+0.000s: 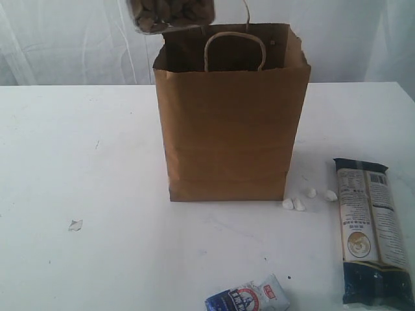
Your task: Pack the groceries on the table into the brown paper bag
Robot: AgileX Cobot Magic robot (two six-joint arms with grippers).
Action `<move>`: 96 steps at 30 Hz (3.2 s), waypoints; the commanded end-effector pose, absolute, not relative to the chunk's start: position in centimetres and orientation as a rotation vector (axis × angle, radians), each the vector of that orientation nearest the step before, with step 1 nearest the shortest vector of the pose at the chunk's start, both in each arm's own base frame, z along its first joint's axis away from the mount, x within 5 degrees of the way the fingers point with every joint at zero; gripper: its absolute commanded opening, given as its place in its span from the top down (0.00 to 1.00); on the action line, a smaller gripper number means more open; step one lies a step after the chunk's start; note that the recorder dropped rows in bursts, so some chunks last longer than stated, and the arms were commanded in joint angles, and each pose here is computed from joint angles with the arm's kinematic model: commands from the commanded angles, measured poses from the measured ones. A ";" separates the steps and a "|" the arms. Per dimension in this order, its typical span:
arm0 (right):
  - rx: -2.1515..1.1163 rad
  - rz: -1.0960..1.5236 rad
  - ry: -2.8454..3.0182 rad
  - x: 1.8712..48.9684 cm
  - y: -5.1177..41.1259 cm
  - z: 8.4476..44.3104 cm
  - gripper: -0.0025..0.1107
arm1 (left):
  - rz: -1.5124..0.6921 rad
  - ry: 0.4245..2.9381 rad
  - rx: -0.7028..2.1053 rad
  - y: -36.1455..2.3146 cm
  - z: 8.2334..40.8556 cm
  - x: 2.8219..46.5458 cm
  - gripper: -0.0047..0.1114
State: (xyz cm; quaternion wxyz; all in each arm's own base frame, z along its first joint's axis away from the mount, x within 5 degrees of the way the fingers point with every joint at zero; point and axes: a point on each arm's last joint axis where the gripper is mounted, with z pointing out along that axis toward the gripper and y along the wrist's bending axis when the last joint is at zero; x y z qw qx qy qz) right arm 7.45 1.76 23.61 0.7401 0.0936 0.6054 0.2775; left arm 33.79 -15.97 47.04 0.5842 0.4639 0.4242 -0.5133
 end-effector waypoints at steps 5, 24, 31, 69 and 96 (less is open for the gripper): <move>0.152 0.713 1.366 8.4 2.7 23.7 0.98 | -1.226 0.763 1.186 -17.8 48.3 31.1 0.96; -0.102 0.723 1.591 8.1 4.5 21.8 0.98 | -1.122 0.746 1.279 -19.0 45.7 32.7 0.96; -0.117 0.739 1.597 8.0 4.7 21.7 0.98 | -1.076 0.763 1.336 -19.1 45.2 32.7 0.96; -0.155 0.792 1.563 7.8 5.1 22.0 0.98 | -1.135 0.933 1.433 -21.4 39.2 35.7 0.50; -0.137 0.810 1.567 7.8 5.1 22.0 0.98 | -1.174 0.983 1.419 -21.4 39.1 35.7 0.17</move>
